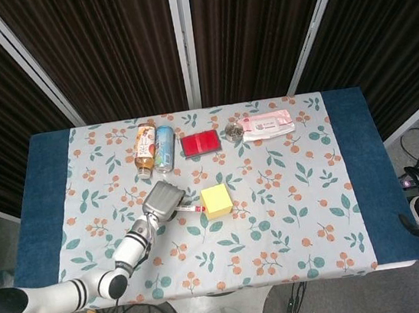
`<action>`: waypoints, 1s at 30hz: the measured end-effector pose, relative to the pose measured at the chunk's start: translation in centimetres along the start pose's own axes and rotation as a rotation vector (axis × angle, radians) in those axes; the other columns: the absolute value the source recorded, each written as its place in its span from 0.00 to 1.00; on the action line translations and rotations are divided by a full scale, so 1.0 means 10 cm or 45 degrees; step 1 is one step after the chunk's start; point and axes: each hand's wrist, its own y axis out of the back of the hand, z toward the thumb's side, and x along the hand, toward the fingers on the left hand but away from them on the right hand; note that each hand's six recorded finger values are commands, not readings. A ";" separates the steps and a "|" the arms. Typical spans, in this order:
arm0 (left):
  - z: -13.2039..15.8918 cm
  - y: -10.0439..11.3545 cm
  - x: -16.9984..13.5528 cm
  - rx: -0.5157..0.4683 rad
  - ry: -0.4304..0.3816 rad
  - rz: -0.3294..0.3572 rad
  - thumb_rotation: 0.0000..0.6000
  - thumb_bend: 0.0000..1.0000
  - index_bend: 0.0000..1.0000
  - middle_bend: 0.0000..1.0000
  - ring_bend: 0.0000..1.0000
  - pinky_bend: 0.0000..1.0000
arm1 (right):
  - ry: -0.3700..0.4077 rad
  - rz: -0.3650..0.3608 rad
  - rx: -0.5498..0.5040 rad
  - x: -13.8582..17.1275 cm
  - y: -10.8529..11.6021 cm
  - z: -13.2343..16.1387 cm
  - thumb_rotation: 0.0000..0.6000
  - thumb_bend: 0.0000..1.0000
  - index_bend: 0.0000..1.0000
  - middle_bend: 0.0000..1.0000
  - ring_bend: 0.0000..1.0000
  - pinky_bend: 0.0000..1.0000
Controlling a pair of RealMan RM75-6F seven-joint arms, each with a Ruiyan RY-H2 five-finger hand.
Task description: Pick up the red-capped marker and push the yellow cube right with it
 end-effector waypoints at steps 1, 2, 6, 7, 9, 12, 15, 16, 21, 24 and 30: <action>0.01 0.02 0.03 -0.003 0.009 0.001 1.00 0.52 0.68 0.73 0.53 0.62 | -0.001 0.001 0.000 0.00 0.00 0.00 1.00 0.20 0.00 0.11 0.00 0.00; 0.01 0.03 0.06 -0.005 0.015 0.004 1.00 0.52 0.68 0.73 0.54 0.62 | -0.002 0.002 -0.001 0.00 0.00 0.00 1.00 0.20 0.00 0.11 0.00 0.00; 0.05 0.10 0.16 -0.019 0.027 0.010 1.00 0.52 0.68 0.73 0.53 0.62 | -0.003 0.003 0.000 0.00 -0.01 -0.01 1.00 0.20 0.00 0.11 0.00 0.00; 0.08 0.13 0.19 -0.022 0.025 0.014 1.00 0.52 0.68 0.73 0.53 0.62 | -0.003 0.003 0.001 0.00 -0.01 -0.01 1.00 0.20 0.00 0.11 0.00 0.00; 0.12 0.17 0.23 -0.029 0.021 0.020 1.00 0.52 0.68 0.73 0.53 0.62 | -0.004 0.002 0.002 0.00 0.00 -0.01 1.00 0.20 0.00 0.11 0.00 0.00; 0.20 0.23 0.31 -0.046 0.015 0.025 1.00 0.52 0.68 0.73 0.53 0.62 | -0.005 0.001 0.001 -0.01 0.00 -0.01 1.00 0.20 0.00 0.11 0.00 0.00; 0.29 0.27 0.39 -0.040 0.005 0.026 1.00 0.52 0.68 0.73 0.53 0.62 | -0.010 0.001 0.002 0.00 0.00 -0.02 1.00 0.20 0.00 0.11 0.00 0.00; 0.32 0.28 0.42 -0.037 0.002 0.024 1.00 0.52 0.68 0.73 0.53 0.62 | -0.013 0.002 0.003 0.00 0.00 -0.02 1.00 0.20 0.00 0.11 0.00 0.00; 0.34 0.25 0.43 -0.008 0.005 0.012 1.00 0.52 0.68 0.73 0.53 0.62 | -0.016 -0.001 0.003 0.02 0.01 -0.03 1.00 0.20 0.00 0.11 0.00 0.00; 0.25 0.20 0.41 0.010 0.027 0.001 1.00 0.52 0.68 0.73 0.53 0.62 | -0.015 -0.002 0.004 0.01 0.02 -0.03 1.00 0.20 0.00 0.11 0.00 0.00; -0.01 0.17 0.28 0.016 0.090 0.007 1.00 0.52 0.68 0.73 0.53 0.62 | -0.002 -0.004 0.000 0.01 0.02 0.00 1.00 0.20 0.00 0.11 0.00 0.00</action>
